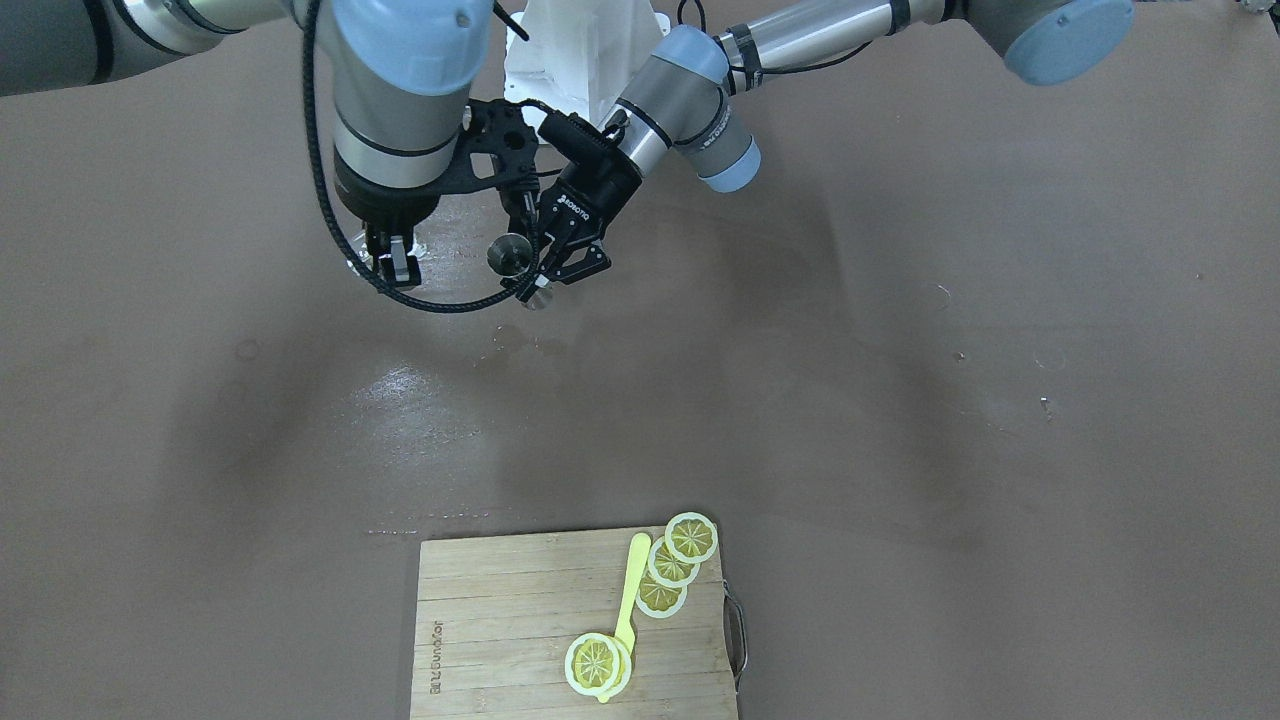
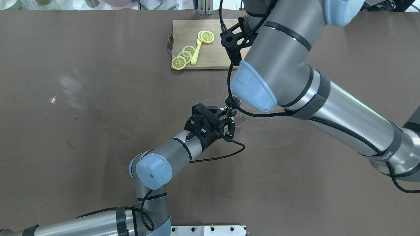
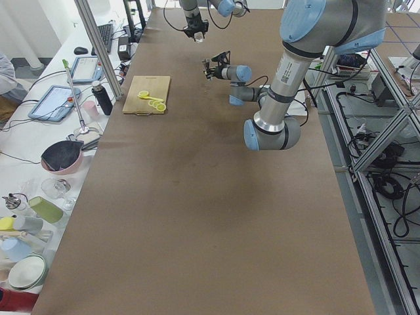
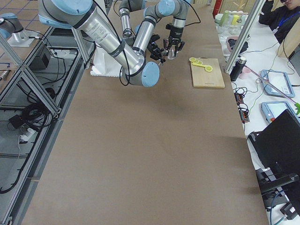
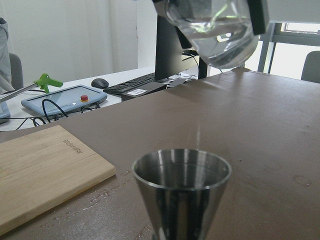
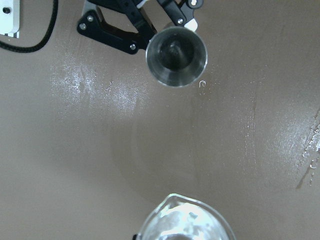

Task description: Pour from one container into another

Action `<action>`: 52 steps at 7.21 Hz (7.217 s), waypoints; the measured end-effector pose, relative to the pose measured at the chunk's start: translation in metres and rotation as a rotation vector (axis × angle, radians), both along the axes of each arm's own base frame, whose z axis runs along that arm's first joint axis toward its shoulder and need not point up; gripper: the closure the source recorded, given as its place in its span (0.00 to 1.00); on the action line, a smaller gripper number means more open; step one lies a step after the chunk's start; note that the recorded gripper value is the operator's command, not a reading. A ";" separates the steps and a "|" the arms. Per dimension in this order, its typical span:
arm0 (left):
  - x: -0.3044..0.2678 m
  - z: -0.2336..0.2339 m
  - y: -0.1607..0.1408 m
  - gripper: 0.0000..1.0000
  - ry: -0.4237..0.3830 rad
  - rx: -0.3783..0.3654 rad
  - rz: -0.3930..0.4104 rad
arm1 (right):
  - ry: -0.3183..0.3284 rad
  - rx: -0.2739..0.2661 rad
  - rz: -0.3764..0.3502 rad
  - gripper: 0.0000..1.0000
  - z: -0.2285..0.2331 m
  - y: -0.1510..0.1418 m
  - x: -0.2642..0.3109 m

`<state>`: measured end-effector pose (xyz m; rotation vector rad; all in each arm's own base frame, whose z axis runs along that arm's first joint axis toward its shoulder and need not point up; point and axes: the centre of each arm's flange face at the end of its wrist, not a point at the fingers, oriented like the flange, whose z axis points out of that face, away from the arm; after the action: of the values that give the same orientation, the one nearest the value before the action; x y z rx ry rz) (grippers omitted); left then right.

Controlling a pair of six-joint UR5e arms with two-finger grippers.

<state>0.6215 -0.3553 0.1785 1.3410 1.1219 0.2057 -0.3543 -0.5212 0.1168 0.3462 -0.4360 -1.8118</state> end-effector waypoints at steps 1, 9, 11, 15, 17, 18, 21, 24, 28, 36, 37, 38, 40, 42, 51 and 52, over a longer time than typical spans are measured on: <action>0.000 0.000 0.000 1.00 0.000 0.000 0.000 | -0.036 0.006 0.026 1.00 0.007 0.006 0.028; -0.090 0.082 -0.100 1.00 -0.054 -0.018 -0.176 | -0.327 0.059 0.188 1.00 0.093 0.032 0.221; -0.132 0.135 -0.115 1.00 -0.052 -0.017 -0.212 | -0.362 0.064 0.192 1.00 0.116 0.029 0.248; -0.229 0.231 -0.158 1.00 -0.152 -0.045 -0.184 | -0.549 0.064 0.239 1.00 0.198 0.024 0.305; -0.281 0.291 -0.143 1.00 -0.159 -0.044 -0.174 | -0.655 0.029 0.238 1.00 0.256 0.002 0.317; -0.310 0.317 -0.137 1.00 -0.167 -0.041 -0.160 | -0.702 0.004 0.231 1.00 0.287 -0.012 0.318; -0.392 0.407 -0.104 1.00 -0.138 -0.015 -0.189 | -0.793 -0.018 0.193 1.00 0.378 -0.044 0.313; -0.451 0.481 -0.080 1.00 -0.072 -0.052 -0.296 | -0.814 -0.027 0.162 1.00 0.424 -0.055 0.300; -0.452 0.490 -0.101 1.00 -0.023 -0.228 -0.516 | -0.811 -0.010 0.098 1.00 0.442 -0.100 0.256; -0.394 0.444 -0.077 1.00 -0.074 -0.432 -0.759 | -0.737 -0.308 0.388 1.00 0.414 -0.130 0.242; -0.390 0.447 -0.054 1.00 -0.069 -0.474 -0.779 | -0.722 -0.311 0.411 1.00 0.404 -0.134 0.235; -0.386 0.451 -0.039 1.00 -0.063 -0.503 -0.797 | -0.715 -0.318 0.424 1.00 0.396 -0.134 0.228; -0.386 0.476 -0.019 1.00 -0.002 -0.568 -0.811 | -0.712 -0.322 0.455 1.00 0.382 -0.129 0.204; -0.386 0.498 -0.012 1.00 0.045 -0.623 -0.824 | -0.725 -0.305 0.477 1.00 0.374 -0.118 0.171; -0.350 0.506 -0.026 1.00 0.043 -0.648 -0.867 | -0.850 -0.139 0.482 1.00 0.432 -0.035 0.116; -0.337 0.501 -0.033 1.00 0.056 -0.647 -0.864 | -0.861 -0.129 0.486 1.00 0.439 -0.030 0.109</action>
<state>0.2842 -0.3881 0.6797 1.1179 0.4900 -0.7681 -0.2452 -0.5512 0.5557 1.0511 -0.9598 -1.0852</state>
